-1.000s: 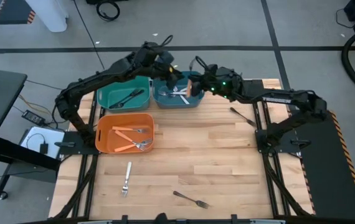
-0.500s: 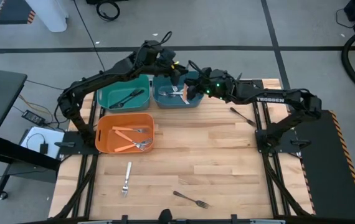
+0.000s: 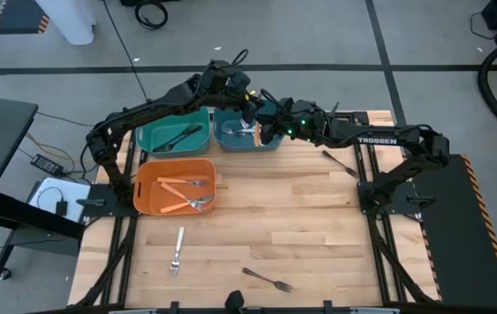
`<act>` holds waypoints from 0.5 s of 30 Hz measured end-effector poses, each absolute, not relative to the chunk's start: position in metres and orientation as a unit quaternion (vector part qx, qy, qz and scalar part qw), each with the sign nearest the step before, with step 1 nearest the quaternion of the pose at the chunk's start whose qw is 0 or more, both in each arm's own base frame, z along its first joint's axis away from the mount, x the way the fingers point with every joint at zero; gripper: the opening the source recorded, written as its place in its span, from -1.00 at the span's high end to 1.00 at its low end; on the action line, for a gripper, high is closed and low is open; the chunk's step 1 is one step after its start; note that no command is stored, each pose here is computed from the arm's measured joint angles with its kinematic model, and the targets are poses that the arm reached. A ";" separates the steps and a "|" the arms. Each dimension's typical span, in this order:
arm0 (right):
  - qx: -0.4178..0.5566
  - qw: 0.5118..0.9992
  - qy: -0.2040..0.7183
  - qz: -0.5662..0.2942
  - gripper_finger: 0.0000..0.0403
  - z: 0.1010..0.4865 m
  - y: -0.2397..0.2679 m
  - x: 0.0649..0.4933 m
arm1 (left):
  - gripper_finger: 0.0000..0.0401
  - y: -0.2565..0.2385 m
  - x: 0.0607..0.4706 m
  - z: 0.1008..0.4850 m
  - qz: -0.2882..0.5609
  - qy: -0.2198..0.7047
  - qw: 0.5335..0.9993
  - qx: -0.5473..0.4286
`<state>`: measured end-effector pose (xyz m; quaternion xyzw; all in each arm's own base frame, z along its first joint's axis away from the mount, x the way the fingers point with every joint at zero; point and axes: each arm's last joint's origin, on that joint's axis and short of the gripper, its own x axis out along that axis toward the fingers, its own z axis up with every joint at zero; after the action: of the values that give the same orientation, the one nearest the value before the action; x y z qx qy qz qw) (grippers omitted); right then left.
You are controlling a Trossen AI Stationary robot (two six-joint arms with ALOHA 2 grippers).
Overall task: Sort silverware by color (type)
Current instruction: Put the orange fork into the orange bin
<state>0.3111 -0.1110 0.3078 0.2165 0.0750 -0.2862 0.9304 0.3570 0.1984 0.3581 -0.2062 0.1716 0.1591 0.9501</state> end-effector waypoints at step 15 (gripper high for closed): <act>0.220 0.936 0.080 -0.262 0.59 0.310 -0.109 0.310 | 0.94 0.194 0.339 0.361 0.155 0.232 0.948 -0.152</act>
<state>0.3099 -0.1086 0.3098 0.2199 0.0796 -0.2623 0.9362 0.3395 0.1940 0.3614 -0.1516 0.2320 0.1547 0.9483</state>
